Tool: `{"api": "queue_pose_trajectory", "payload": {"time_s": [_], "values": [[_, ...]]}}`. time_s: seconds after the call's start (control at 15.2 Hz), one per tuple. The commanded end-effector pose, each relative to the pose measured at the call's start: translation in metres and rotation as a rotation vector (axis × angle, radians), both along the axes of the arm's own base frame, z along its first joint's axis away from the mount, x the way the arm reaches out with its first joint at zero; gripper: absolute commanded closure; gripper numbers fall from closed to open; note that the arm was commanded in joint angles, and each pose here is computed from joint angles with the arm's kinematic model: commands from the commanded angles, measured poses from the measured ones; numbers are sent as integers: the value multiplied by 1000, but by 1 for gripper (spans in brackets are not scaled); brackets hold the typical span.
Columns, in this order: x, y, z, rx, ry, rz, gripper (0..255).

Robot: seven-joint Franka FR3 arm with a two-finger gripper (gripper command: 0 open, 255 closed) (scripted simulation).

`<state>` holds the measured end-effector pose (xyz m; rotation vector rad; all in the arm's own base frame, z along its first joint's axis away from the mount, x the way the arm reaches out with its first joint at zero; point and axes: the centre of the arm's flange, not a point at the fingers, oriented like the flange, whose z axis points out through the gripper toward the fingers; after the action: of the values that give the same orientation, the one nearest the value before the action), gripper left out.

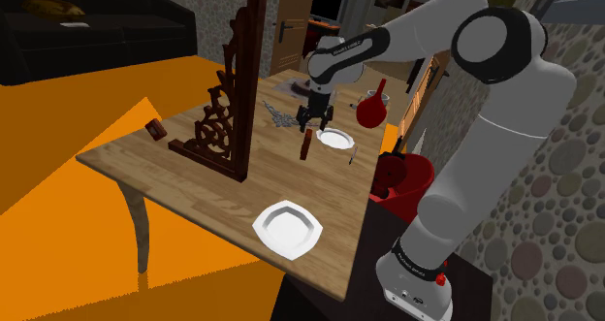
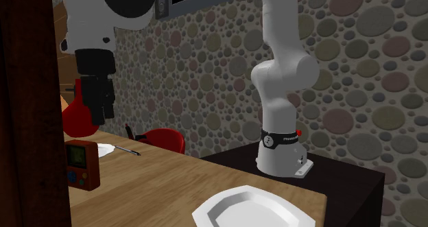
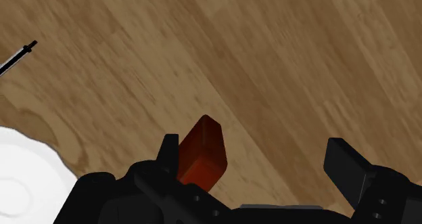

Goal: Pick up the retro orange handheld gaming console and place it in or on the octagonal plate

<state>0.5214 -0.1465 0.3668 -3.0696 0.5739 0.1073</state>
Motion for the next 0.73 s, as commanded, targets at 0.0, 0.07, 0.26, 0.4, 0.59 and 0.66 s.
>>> {"api": "queue_pose_trajectory", "payload": {"time_s": [0.0, 0.07, 0.26, 0.4, 0.59, 0.66], "values": [[12, -16, -13, -6, -1, -43, 0], [18, -25, -20, -8, -1, -64, 0], [21, -32, -36, -10, -1, -79, 0], [21, -31, -46, -10, -1, -79, 0], [20, -31, -62, -10, -1, -79, 0], [19, -31, -65, -10, -1, -79, 0]]}}
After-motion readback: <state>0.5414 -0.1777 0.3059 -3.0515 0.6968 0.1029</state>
